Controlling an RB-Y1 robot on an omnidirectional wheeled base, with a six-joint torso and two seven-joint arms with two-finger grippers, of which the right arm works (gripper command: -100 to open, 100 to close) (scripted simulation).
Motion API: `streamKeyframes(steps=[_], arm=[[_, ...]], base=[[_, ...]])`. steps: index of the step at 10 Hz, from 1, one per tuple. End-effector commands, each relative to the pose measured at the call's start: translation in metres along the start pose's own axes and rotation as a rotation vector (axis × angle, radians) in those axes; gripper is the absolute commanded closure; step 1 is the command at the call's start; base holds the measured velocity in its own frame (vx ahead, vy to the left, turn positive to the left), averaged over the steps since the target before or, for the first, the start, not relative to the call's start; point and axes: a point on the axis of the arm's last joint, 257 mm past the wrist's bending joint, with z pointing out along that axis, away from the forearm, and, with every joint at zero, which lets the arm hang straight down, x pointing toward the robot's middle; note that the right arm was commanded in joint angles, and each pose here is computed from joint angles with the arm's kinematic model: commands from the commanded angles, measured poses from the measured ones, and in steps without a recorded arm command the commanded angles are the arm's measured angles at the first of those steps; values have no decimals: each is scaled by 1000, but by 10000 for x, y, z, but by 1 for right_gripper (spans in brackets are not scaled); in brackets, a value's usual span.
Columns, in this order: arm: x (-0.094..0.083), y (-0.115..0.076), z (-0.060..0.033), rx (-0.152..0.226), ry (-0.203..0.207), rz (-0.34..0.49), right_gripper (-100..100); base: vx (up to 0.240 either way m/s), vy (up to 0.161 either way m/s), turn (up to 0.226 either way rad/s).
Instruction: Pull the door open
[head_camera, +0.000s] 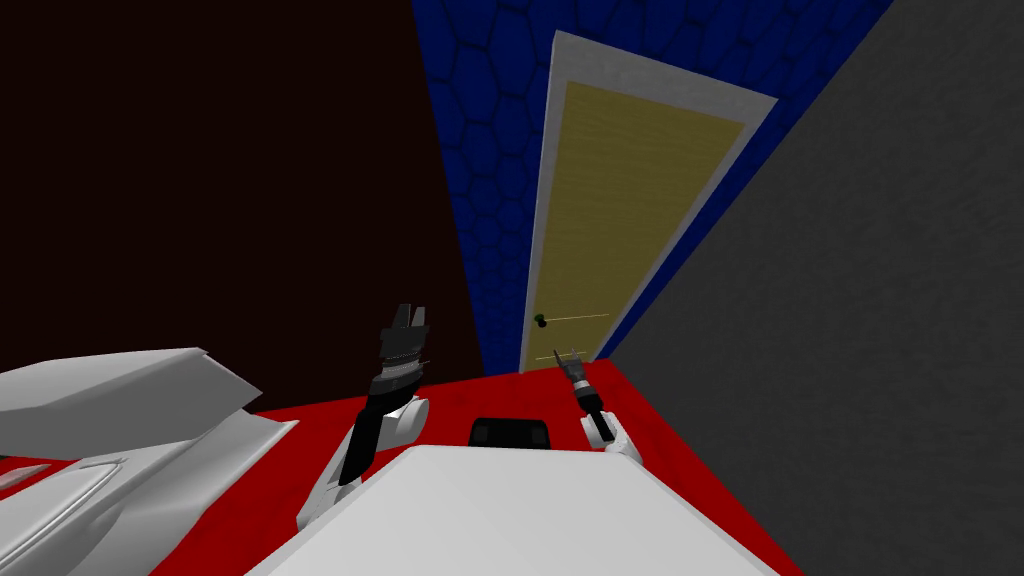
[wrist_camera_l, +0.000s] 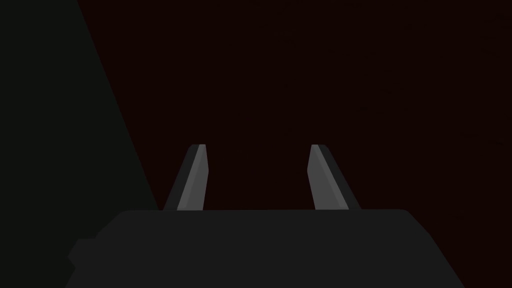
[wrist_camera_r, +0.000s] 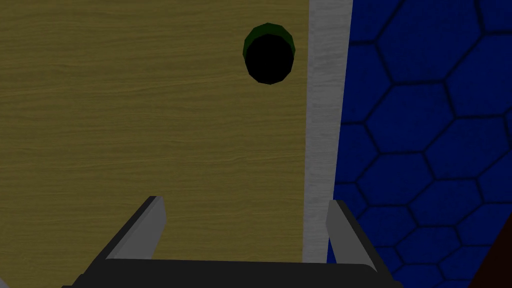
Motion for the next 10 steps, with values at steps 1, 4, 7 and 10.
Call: streamKeyframes(steps=[1, 4, 7, 10], arm=[[72, 19, -3, -2, 15, -16, -100], [181, 41, -28, -6, 39, -39, -100], [335, 86, -65, -15, 72, -70, -100], [377, 98, -71, -17, 82, -76, -100]], base=[[109, 9, 8], [78, 13, 7], [104, 17, 9], [73, 18, 4]])
